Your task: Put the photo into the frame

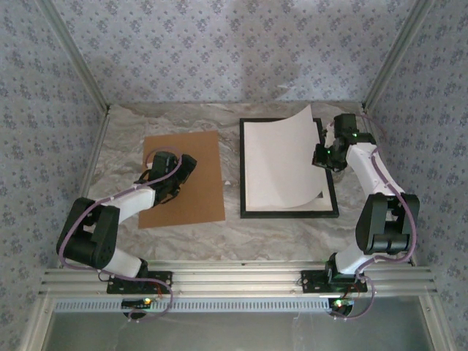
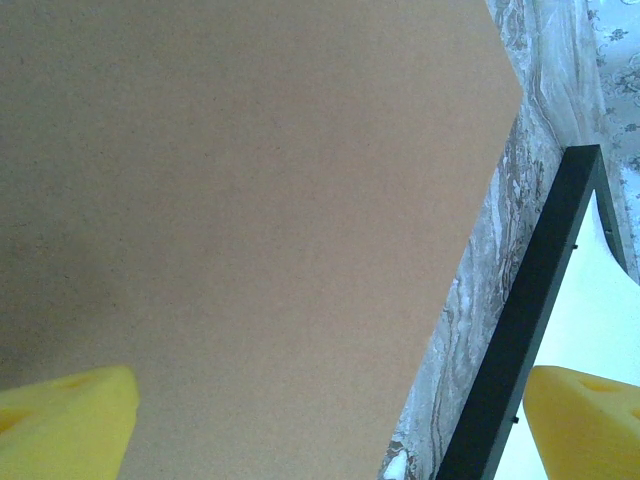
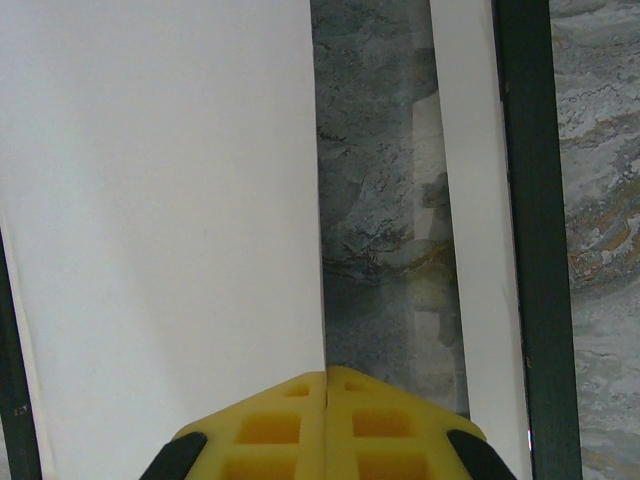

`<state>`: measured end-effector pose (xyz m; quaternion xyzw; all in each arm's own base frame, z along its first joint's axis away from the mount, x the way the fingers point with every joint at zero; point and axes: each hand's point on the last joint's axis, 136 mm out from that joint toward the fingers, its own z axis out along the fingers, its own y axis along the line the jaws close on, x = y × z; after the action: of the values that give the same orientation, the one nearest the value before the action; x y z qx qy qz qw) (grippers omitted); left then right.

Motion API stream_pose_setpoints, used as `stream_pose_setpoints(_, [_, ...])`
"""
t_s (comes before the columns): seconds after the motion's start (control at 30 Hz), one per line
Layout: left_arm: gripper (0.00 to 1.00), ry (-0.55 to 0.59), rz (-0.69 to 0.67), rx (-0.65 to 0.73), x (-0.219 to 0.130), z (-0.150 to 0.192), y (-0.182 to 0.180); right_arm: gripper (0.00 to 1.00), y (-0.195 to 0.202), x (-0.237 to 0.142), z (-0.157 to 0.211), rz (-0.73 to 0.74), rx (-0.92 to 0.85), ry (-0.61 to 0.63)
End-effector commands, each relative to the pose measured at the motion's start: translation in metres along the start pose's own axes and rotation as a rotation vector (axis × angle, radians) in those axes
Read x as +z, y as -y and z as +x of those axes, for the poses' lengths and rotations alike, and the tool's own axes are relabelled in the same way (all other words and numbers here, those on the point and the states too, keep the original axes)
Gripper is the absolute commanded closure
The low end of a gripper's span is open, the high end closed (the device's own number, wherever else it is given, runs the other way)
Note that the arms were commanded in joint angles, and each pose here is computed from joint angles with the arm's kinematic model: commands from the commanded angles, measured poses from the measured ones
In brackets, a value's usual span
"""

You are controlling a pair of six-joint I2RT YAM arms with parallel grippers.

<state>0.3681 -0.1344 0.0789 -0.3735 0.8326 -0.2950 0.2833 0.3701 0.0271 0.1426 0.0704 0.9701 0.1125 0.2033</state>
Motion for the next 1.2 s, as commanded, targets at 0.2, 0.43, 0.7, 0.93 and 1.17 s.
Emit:
stream_pose_setpoints(0.2, [0.01,-0.007,0.037,0.009,0.002,-0.003,0.014,1.0,-0.003,0.0,-0.008,-0.045,0.039,0.044])
stream_pose_setpoints(0.43, [0.02,-0.008,0.036,0.008,0.002,-0.003,0.013,1.0,-0.006,-0.007,-0.005,-0.062,0.058,0.054])
stream_pose_setpoints(0.7, [0.02,-0.007,0.035,0.008,0.002,-0.003,0.012,1.0,0.003,-0.026,0.007,0.002,0.073,0.06])
stream_pose_setpoints(0.93, [0.02,-0.007,0.036,0.004,0.001,-0.002,0.011,1.0,0.007,-0.013,0.014,0.004,0.071,0.049])
stream_pose_setpoints(1.17, [0.02,-0.003,0.033,0.004,0.001,-0.002,0.009,1.0,-0.012,0.003,0.011,-0.073,-0.002,0.027])
